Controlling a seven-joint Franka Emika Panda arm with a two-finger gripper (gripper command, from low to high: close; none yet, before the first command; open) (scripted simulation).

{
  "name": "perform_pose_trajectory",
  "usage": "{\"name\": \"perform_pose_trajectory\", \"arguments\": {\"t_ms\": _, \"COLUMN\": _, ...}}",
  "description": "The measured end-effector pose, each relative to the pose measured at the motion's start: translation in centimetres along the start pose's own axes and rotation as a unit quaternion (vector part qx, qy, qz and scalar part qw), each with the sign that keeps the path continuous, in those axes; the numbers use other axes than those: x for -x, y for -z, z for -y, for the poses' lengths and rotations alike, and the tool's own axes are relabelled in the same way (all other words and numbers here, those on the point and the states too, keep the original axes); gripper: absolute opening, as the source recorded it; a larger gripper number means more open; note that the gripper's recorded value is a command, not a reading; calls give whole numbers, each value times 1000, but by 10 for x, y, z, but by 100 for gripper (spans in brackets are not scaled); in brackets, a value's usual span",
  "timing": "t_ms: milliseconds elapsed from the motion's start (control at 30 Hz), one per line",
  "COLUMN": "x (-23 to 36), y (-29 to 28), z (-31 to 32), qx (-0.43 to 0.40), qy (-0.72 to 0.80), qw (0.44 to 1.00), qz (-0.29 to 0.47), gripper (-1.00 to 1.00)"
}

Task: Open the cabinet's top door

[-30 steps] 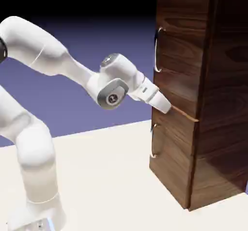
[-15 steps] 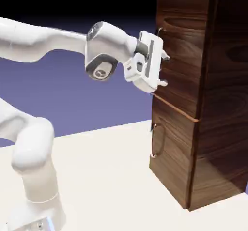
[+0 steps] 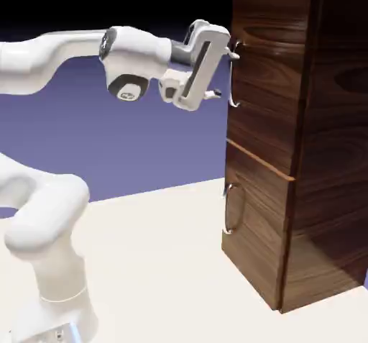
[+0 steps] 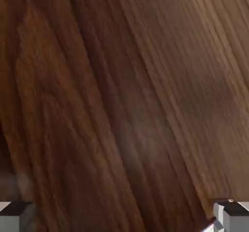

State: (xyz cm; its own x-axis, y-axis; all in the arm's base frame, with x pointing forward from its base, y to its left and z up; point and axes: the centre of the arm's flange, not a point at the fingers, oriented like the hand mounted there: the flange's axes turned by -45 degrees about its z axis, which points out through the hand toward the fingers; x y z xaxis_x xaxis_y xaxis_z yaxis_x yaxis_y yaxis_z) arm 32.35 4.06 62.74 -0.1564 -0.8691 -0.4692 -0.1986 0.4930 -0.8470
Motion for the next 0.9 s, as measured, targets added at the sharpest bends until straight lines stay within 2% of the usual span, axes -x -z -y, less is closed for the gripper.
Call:
{"name": "perform_pose_trajectory", "arguments": {"t_ms": 300, "x": 29, "y": -8, "z": -37, "qx": -36, "qy": -258, "qw": 965, "qz": 37, "gripper": 0}}
{"name": "perform_pose_trajectory", "arguments": {"t_ms": 467, "x": 38, "y": -23, "z": -64, "qx": -44, "qy": -391, "qw": 917, "qz": 61, "gripper": 0}}
{"name": "perform_pose_trajectory", "arguments": {"t_ms": 567, "x": 22, "y": -8, "z": -55, "qx": -71, "qy": -486, "qw": 866, "qz": 94, "gripper": 0}}
{"name": "perform_pose_trajectory", "arguments": {"t_ms": 633, "x": 19, "y": -4, "z": -53, "qx": -76, "qy": -505, "qw": 854, "qz": 101, "gripper": 0}}
{"name": "perform_pose_trajectory", "arguments": {"t_ms": 767, "x": 24, "y": -43, "z": -44, "qx": -76, "qy": -505, "qw": 854, "qz": 101, "gripper": 0}}
{"name": "perform_pose_trajectory", "arguments": {"t_ms": 800, "x": 24, "y": -53, "z": -41, "qx": -76, "qy": -505, "qw": 854, "qz": 101, "gripper": -100}}
{"name": "perform_pose_trajectory", "arguments": {"t_ms": 900, "x": 18, "y": -45, "z": -41, "qx": -60, "qy": -503, "qw": 855, "qz": 111, "gripper": -100}}
